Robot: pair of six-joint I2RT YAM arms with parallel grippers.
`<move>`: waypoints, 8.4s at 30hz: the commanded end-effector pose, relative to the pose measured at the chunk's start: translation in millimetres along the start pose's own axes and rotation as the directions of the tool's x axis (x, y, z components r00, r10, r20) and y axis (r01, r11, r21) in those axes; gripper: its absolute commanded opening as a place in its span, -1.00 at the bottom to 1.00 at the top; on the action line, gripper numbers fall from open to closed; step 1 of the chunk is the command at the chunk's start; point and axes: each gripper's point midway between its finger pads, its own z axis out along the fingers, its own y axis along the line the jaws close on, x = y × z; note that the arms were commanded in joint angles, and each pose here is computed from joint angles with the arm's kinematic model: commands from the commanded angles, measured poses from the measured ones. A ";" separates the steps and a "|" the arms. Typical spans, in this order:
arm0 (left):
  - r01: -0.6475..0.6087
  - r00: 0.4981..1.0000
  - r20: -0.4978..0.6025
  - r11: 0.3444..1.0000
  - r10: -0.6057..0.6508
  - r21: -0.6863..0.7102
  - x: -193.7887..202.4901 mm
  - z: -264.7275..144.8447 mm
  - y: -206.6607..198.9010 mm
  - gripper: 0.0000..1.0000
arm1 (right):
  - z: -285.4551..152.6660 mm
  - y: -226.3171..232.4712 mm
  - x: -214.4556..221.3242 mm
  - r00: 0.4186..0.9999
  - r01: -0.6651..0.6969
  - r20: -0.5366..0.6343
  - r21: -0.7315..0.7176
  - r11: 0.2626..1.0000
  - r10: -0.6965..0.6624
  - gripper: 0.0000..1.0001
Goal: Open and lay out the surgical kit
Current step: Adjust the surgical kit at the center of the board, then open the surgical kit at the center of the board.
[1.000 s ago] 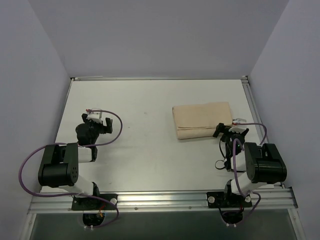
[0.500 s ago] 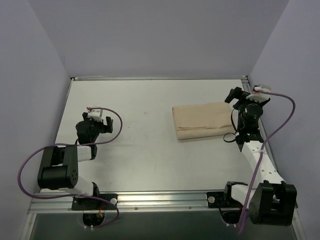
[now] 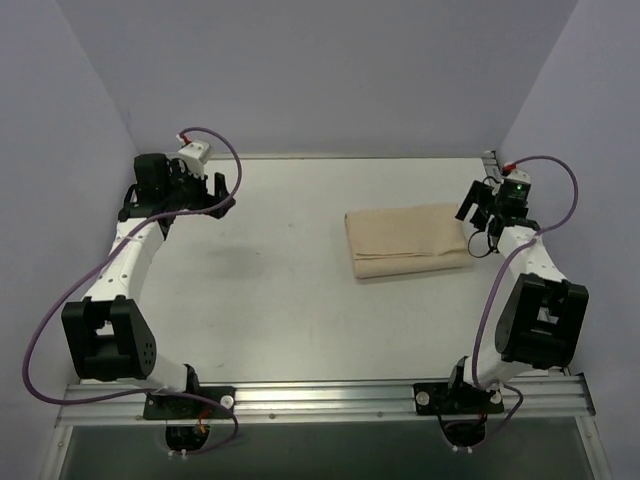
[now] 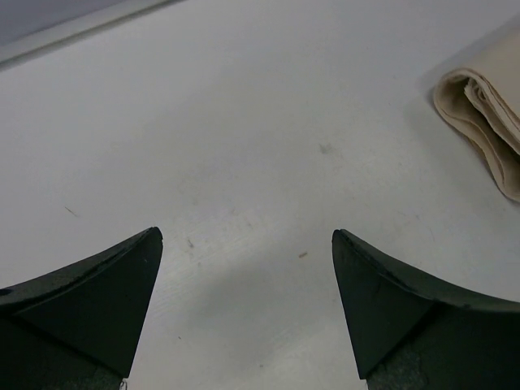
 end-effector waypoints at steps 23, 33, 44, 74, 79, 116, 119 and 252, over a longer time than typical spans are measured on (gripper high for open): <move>0.094 0.961 -0.271 0.989 -0.058 0.119 63.4 -24.0 -33.3 0.89 | -25.4 91.3 136.7 0.928 -0.304 -0.299 -0.266 0.915 0.221 -1.00; 0.132 0.929 -0.362 0.984 -0.081 0.116 87.9 -10.4 -29.1 0.88 | -155.3 212.0 215.4 0.862 -0.501 -0.287 -0.361 0.786 0.418 -0.31; 0.105 0.872 -0.489 0.978 -0.003 0.180 132.1 0.6 -55.3 0.76 | -196.0 260.3 251.6 0.894 0.099 -0.349 -0.460 0.883 -0.282 0.20; -0.018 0.858 -0.511 0.997 0.055 0.077 135.5 139.1 -65.0 0.24 | -69.7 257.1 212.7 0.856 0.206 -0.313 -0.521 0.828 -0.410 -0.04; -0.017 0.879 -0.475 0.998 0.041 0.055 117.4 166.1 -63.4 0.24 | -84.9 257.0 216.4 0.895 0.085 -0.332 -0.525 0.847 -0.296 -0.05; 0.017 0.917 -0.398 0.994 0.027 0.107 66.4 61.2 -64.6 0.51 | -179.1 332.8 248.7 0.499 0.842 0.060 -0.270 0.468 -0.864 -0.06; 0.022 0.914 -0.406 0.994 0.025 0.110 69.6 60.6 -65.4 0.50 | -173.1 330.4 247.2 0.491 0.851 0.057 -0.242 0.465 -0.869 -0.21; -0.052 0.891 -0.447 0.959 -0.082 -0.279 148.4 -50.5 -15.9 -0.60 | 11.0 112.4 163.1 0.971 -0.093 -0.221 -0.006 0.996 0.090 -0.19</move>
